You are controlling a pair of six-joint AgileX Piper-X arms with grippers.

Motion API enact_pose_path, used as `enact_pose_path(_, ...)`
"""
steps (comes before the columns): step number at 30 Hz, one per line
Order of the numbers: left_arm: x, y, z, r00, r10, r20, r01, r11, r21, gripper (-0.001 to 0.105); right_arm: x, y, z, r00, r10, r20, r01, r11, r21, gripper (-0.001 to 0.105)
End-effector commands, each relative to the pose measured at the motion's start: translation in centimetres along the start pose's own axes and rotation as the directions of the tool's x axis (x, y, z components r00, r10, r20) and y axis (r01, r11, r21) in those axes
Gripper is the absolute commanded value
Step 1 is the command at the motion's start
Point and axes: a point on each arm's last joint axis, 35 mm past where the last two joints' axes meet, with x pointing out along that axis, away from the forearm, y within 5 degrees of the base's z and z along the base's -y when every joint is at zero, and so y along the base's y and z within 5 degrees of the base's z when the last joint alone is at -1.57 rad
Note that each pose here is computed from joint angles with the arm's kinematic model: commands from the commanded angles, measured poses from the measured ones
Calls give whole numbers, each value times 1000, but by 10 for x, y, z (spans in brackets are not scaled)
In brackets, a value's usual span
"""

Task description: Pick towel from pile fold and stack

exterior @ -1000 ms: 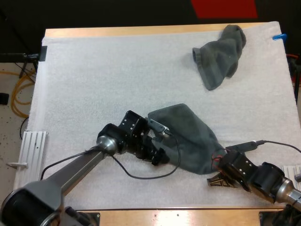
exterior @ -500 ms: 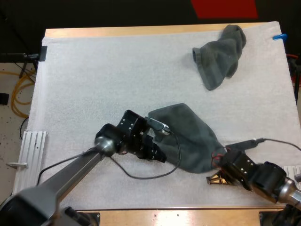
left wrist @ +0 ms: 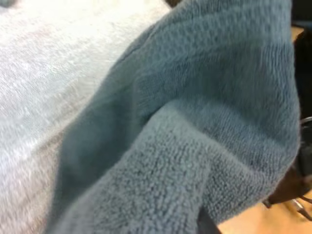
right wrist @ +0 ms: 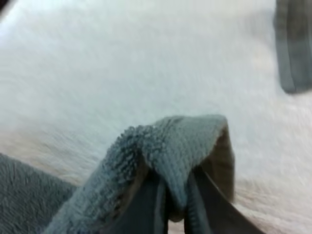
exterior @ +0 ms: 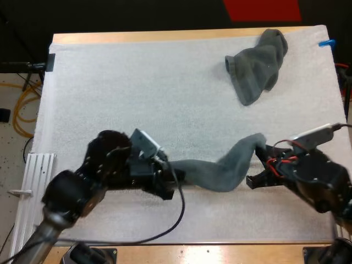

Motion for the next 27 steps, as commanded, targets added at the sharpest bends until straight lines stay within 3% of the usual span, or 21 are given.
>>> enact_pose_path(1,-4,-2,-3,1000,-5,-12,5,999,-33,0,-6,0,3,1000,25,-4,-25,1000,-14,0)
enact_pose_path(6,-15,-7,-18,997,-36,-73,29,995,-93,0,-21,1,1,984,133,-117,-129,991,39,0)
enact_pose_path(12,-17,-5,-26,992,-24,-126,7,991,-137,0,-41,-2,-4,951,179,-253,-160,983,94,0)
enact_pose_path(18,-15,-4,-25,991,-17,-130,-2,990,-141,0,-48,-2,-2,932,227,-283,-203,973,112,0)
enact_pose_path(23,-1,9,-15,986,114,-125,-132,979,-154,0,-14,6,2,906,200,-373,-159,977,140,0)
enact_pose_path(27,26,35,10,981,156,-117,-171,976,-131,0,40,11,5,885,42,-463,-35,999,24,0)
